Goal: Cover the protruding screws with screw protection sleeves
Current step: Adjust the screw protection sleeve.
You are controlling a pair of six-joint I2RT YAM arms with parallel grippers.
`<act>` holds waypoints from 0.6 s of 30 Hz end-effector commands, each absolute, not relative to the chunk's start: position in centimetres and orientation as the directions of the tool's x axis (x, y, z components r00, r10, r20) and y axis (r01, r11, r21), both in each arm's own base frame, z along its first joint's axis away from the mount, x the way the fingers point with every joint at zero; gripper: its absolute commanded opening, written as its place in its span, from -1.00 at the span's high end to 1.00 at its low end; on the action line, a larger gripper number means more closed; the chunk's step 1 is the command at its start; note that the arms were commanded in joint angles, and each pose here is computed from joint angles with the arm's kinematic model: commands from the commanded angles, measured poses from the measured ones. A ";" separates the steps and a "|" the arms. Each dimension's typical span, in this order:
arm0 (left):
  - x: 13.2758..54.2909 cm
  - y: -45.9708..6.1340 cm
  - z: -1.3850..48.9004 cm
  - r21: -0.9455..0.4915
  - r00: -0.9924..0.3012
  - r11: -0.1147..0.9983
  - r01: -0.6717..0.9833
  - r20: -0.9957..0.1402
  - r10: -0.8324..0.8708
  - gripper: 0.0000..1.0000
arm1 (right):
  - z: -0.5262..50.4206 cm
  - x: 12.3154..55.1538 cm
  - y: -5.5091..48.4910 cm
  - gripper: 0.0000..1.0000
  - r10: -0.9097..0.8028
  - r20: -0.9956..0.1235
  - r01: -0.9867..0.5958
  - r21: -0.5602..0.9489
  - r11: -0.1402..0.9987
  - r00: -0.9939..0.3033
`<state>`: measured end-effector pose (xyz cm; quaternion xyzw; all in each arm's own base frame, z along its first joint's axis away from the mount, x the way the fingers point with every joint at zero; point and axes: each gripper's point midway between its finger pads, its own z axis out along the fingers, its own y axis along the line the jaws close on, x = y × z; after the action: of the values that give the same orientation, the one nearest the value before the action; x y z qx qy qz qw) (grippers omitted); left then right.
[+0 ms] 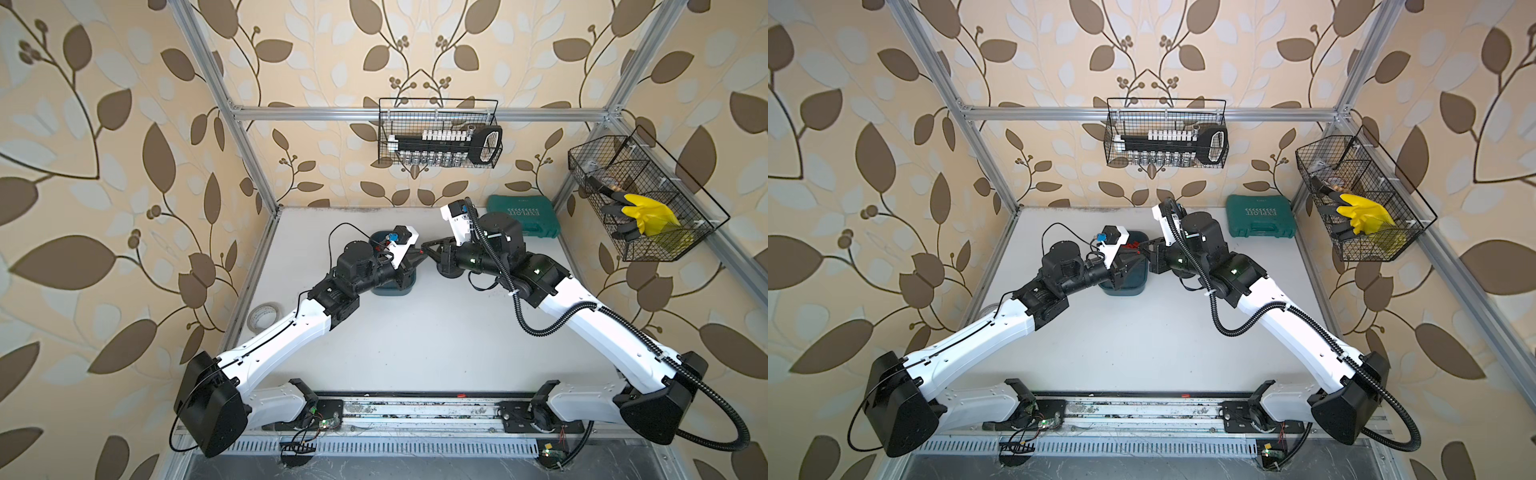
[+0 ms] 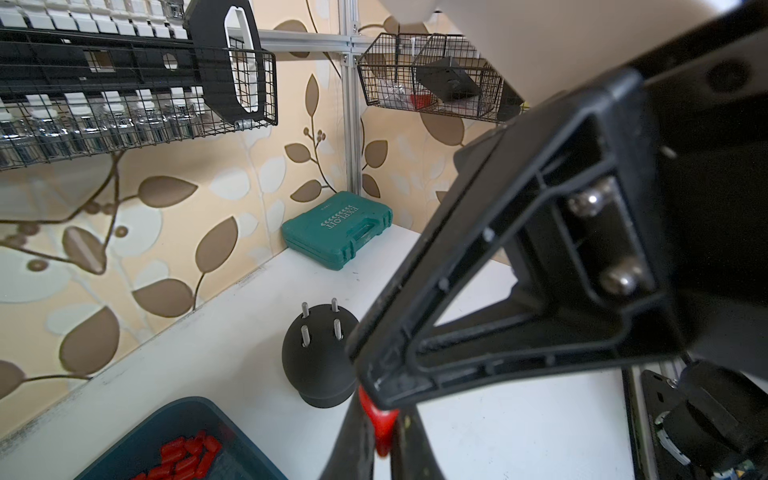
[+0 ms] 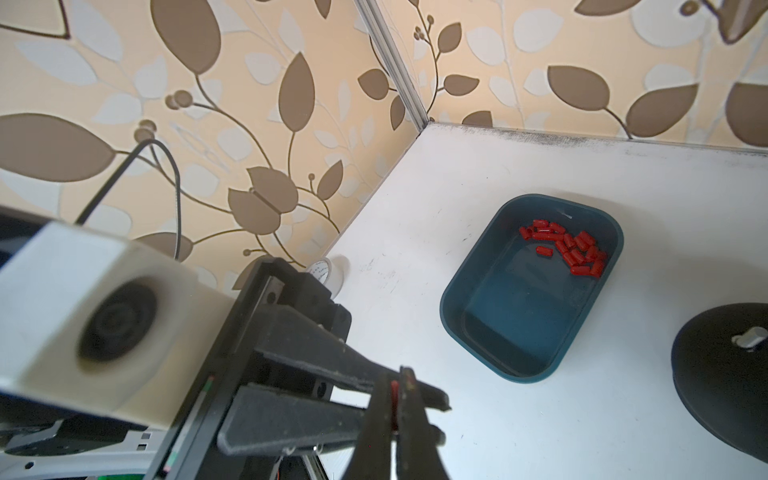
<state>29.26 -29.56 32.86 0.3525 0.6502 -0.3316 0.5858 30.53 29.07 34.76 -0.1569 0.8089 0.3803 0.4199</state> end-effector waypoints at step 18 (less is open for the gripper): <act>27.6 -27.9 32.8 -0.012 -0.012 0.547 0.837 -1.000 -0.005 -0.12 | 35.0 30.7 27.0 1.00 0.140 -0.705 -0.520 0.628 0.579 -0.696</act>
<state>28.37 -28.72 31.70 0.3436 0.6440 -0.3351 0.5957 31.02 27.90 34.61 -0.1377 0.8105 0.4103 0.3947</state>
